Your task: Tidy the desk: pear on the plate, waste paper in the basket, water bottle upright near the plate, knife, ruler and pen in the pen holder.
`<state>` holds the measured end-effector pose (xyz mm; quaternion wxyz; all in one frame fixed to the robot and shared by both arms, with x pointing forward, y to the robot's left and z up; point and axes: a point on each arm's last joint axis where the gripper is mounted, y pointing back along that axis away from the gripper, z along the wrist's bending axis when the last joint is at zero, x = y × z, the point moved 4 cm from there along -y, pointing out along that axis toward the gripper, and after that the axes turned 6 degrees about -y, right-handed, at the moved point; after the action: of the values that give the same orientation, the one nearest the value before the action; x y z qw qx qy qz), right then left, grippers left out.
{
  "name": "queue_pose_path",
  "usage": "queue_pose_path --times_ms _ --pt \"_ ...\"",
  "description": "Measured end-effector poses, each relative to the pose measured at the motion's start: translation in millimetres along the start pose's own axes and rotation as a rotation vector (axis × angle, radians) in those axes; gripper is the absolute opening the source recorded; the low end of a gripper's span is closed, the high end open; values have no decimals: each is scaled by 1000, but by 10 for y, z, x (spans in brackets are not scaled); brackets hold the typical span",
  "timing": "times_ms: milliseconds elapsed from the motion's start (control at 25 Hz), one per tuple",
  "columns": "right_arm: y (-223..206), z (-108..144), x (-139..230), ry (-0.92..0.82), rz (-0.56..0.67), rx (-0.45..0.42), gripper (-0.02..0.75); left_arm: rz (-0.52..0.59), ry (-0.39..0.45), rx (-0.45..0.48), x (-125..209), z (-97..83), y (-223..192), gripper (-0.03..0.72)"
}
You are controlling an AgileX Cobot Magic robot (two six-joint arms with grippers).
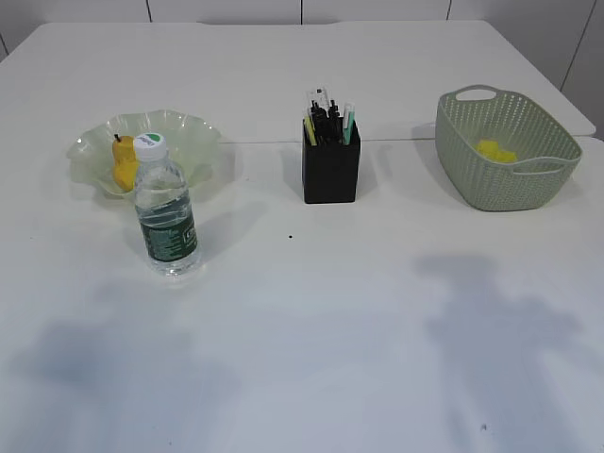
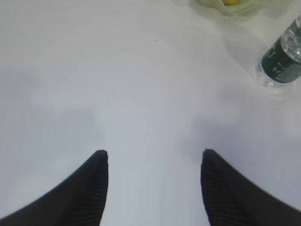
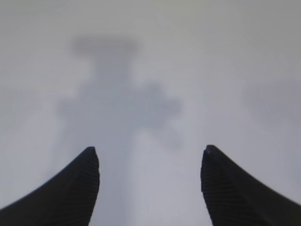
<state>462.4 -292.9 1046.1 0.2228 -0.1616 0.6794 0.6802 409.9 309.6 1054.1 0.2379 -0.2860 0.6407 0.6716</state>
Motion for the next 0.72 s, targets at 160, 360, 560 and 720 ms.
queue_pose_path --times_ms 160,360,560,720 --pt "271 -46 228 -3 -57 -6 503 -83 13 1 137 37 362 445" --pt "511 -106 573 -9 -118 -12 503 -110 18 -16 368 93 657 445" --pt "784 -190 851 -7 -229 -1 502 -173 15 -50 543 165 883 445" --pt "982 -234 1029 -14 -311 -3 503 -204 24 -50 699 185 995 445"
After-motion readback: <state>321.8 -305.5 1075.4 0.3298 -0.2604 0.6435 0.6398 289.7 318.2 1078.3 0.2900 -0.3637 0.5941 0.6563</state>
